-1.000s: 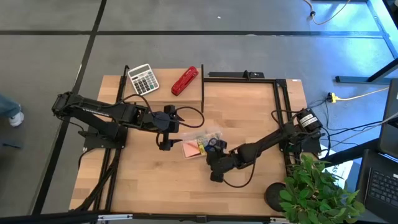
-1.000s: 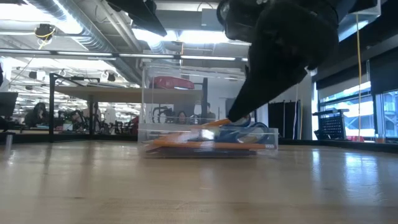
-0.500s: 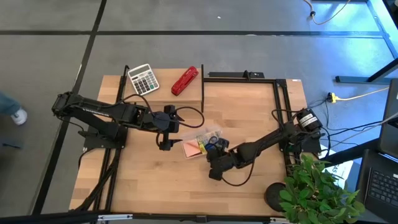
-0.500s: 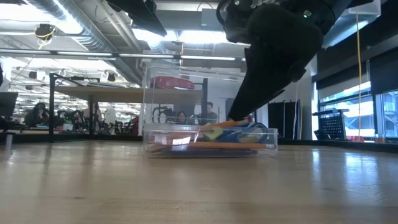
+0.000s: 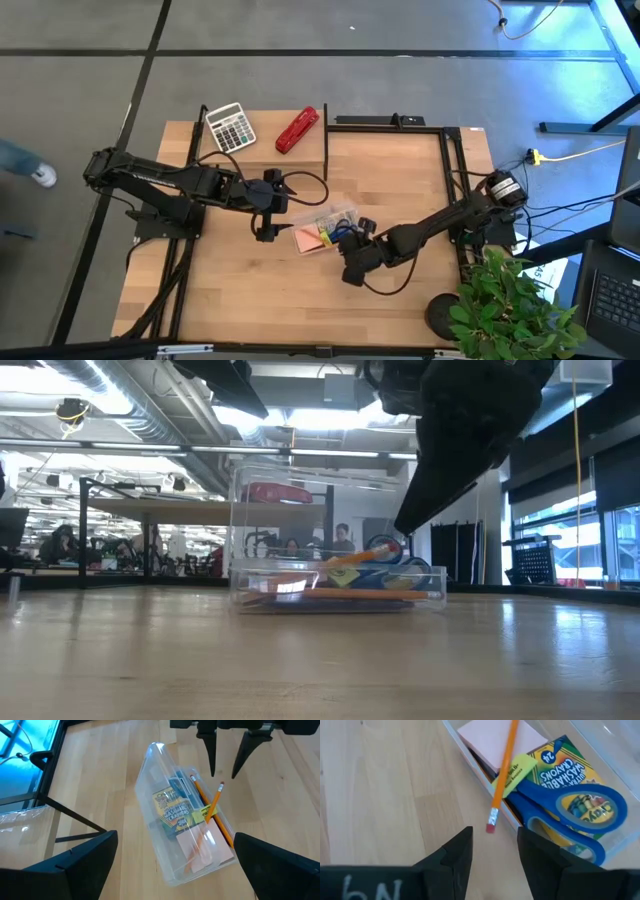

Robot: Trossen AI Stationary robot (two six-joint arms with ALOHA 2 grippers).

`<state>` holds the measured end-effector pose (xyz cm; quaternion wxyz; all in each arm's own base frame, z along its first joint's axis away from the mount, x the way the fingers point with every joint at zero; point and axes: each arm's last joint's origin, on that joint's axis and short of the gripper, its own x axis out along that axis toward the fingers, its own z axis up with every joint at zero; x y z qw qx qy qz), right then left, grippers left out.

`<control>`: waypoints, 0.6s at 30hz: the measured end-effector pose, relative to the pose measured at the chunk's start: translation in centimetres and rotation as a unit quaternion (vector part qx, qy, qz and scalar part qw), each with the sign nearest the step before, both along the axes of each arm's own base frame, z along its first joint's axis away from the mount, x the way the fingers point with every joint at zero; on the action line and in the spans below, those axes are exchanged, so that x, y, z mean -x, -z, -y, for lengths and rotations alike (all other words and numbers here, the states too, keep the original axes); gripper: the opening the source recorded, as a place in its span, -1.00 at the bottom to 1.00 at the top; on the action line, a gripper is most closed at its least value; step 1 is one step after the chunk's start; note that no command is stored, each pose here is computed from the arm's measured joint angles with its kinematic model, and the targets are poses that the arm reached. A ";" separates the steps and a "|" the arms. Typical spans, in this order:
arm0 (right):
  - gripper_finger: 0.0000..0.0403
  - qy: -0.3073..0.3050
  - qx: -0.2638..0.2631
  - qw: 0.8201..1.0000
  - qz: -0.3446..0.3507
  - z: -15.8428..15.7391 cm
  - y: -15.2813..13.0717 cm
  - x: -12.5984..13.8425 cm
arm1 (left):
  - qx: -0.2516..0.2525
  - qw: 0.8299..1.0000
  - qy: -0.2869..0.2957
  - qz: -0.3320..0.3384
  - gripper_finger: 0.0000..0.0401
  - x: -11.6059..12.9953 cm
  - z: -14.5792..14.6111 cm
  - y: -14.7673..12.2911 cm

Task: Pack school essentials
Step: Adjust the orange pencil in the transparent supply box

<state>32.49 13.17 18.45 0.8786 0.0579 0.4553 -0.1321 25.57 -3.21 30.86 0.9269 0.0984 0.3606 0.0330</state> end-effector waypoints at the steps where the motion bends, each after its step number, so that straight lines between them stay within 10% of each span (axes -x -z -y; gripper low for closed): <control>1: -0.22 0.003 -0.002 1.000 0.003 0.0 0.1 -0.1 | 0.000 1.000 0.000 0.000 0.96 0.0 0.0 0.0; 18: -0.22 0.001 0.004 1.000 0.007 0.6 0.7 -0.7 | 0.000 1.000 0.000 0.000 0.96 0.0 0.0 0.0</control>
